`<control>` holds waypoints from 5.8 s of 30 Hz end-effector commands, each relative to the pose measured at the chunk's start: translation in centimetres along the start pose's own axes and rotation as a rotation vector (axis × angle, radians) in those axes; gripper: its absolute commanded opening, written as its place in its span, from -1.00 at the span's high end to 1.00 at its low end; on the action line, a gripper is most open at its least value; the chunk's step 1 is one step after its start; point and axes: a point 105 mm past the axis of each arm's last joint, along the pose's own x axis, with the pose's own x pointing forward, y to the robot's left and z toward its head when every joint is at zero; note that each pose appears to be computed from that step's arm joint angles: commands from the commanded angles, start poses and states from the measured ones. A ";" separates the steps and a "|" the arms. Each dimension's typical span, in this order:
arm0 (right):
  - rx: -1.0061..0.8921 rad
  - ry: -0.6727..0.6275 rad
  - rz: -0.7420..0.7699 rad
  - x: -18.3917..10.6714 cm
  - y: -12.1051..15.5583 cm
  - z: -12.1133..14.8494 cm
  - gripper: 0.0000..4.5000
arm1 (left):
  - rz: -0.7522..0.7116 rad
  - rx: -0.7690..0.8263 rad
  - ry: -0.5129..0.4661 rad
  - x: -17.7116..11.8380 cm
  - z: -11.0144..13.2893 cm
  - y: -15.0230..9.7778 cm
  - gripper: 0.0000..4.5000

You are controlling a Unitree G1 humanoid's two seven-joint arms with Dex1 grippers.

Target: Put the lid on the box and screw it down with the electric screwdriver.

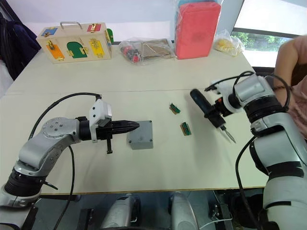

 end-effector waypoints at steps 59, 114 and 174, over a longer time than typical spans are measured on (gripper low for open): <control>-0.110 -0.854 0.259 5.8 16.7 -0.3 0.30 | -0.032 -0.042 0.138 2.7 -5.3 0.8 1.00; 0.167 -0.192 -0.168 -3.7 2.3 -1.9 0.30 | -0.078 0.127 -0.013 -1.7 4.5 0.6 1.00; -0.208 -0.315 0.308 6.5 18.9 -5.5 0.98 | 0.059 -0.107 0.090 4.0 -5.6 3.5 1.00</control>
